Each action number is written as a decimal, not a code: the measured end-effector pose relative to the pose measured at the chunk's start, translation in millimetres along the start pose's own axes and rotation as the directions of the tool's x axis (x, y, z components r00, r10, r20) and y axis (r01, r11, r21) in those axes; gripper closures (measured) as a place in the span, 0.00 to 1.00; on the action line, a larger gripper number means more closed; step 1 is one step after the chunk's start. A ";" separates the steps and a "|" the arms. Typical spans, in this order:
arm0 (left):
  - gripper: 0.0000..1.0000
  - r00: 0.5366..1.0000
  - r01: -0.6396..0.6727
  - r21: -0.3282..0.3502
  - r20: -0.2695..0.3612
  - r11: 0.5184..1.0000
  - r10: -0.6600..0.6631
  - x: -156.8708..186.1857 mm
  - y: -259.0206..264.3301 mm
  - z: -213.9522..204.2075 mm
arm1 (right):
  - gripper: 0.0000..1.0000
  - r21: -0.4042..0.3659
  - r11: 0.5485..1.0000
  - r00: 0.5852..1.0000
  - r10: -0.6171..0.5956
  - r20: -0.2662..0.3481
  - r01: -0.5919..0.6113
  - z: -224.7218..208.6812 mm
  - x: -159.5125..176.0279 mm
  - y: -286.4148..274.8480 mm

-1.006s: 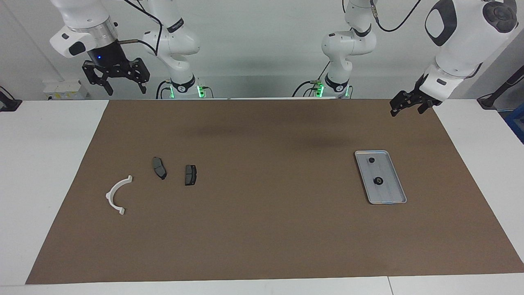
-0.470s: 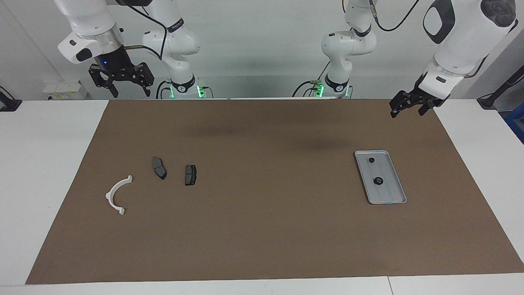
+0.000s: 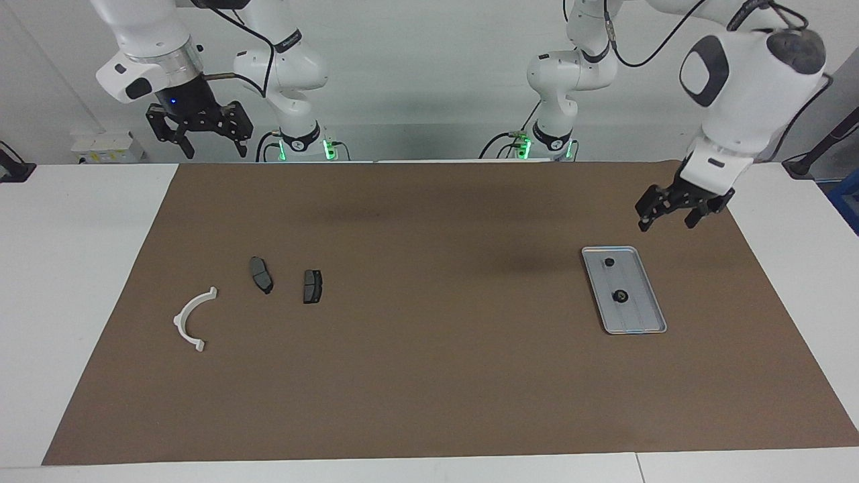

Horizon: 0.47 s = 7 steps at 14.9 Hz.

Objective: Place bearing gear from tray to pile
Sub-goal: 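Grasp the black bearing on the tray with the left gripper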

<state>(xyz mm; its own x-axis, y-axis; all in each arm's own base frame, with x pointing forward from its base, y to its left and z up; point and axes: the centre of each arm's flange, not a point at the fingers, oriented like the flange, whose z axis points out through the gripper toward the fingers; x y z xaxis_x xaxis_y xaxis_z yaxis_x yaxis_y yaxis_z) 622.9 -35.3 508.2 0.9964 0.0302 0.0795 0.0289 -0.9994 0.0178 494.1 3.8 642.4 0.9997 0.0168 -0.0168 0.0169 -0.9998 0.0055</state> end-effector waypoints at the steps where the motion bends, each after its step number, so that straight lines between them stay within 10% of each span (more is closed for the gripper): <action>1: 0.00 1.000 0.014 -0.003 -0.009 1.000 -0.014 7.4 -0.5 42.5 | 0.00 -0.001 1.000 1.000 0.000 -0.001 0.000 -0.1 0.1 0.1; 7: 0.00 0.998 0.026 0.020 0.059 0.999 -0.028 9.1 -12.2 151.3 | 0.00 -0.003 1.000 1.000 0.000 -0.024 0.000 -1.9 2.6 0.4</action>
<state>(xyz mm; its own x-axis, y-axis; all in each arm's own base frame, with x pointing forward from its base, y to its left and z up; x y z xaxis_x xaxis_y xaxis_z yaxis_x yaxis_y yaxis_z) 643.7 -25.1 357.9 0.9982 0.0568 0.0201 0.0568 -0.9984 0.0001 496.7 3.4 644.2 0.9998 0.0167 0.0072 0.0167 -0.9998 0.0088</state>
